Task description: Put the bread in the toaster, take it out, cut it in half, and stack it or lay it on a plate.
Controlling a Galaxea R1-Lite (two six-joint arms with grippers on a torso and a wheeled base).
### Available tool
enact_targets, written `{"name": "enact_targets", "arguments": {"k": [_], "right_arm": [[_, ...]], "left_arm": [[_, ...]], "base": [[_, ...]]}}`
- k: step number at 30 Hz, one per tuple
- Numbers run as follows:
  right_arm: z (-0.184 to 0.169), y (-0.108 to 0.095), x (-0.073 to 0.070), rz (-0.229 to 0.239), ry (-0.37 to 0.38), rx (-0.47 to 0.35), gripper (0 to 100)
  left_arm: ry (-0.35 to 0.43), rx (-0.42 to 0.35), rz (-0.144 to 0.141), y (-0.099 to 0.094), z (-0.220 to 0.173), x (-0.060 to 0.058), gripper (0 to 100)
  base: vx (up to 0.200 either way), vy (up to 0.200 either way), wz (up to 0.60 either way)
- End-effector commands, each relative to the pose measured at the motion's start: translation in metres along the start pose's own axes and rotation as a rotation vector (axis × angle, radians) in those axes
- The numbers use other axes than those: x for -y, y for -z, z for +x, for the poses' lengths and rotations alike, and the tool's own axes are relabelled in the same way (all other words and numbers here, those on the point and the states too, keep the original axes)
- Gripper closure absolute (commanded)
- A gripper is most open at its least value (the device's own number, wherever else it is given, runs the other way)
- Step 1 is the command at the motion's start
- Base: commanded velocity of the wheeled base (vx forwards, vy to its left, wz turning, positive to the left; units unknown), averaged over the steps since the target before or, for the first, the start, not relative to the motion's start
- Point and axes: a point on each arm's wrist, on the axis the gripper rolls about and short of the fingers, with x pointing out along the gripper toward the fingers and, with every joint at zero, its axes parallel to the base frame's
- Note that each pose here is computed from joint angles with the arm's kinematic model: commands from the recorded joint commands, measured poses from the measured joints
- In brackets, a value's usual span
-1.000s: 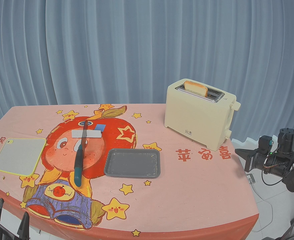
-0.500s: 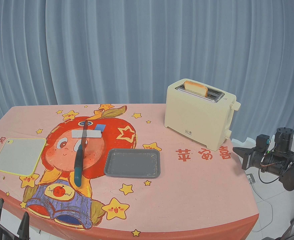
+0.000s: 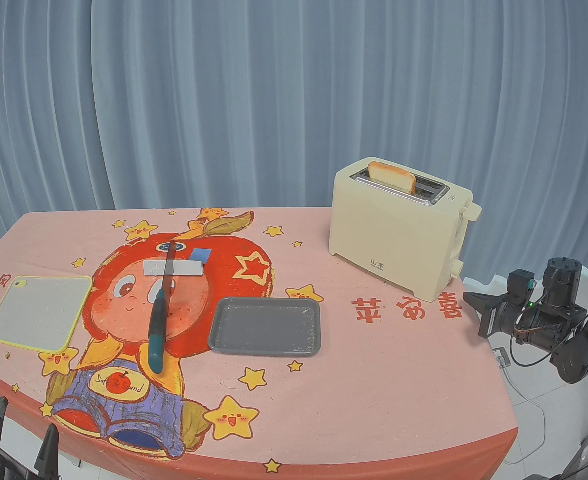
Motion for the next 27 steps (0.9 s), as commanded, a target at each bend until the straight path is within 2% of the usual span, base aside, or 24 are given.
{"name": "enact_targets", "arguments": {"k": [1,7,21,27], "right_arm": [[0.002,0.001,0.0,0.01,-0.003,-0.002,100],[0.008,0.0,0.0,0.037,-0.002,0.0,100],[0.026,0.005,0.002,0.028,0.013,0.036,100],[0.029,0.0,0.0,0.066,0.013,0.055,100]], "left_arm": [[-0.001,-0.003,-0.001,0.005,0.0,0.0,0],[-0.001,-0.003,-0.001,0.005,0.0,0.0,0],[-0.001,-0.003,-0.001,0.005,0.0,0.0,0],[-0.001,-0.003,-0.001,0.005,0.0,0.0,0]], "base": [[0.0,0.0,0.0],[0.0,0.0,0.0],[0.0,0.0,0.0],[0.0,0.0,0.0]]}}
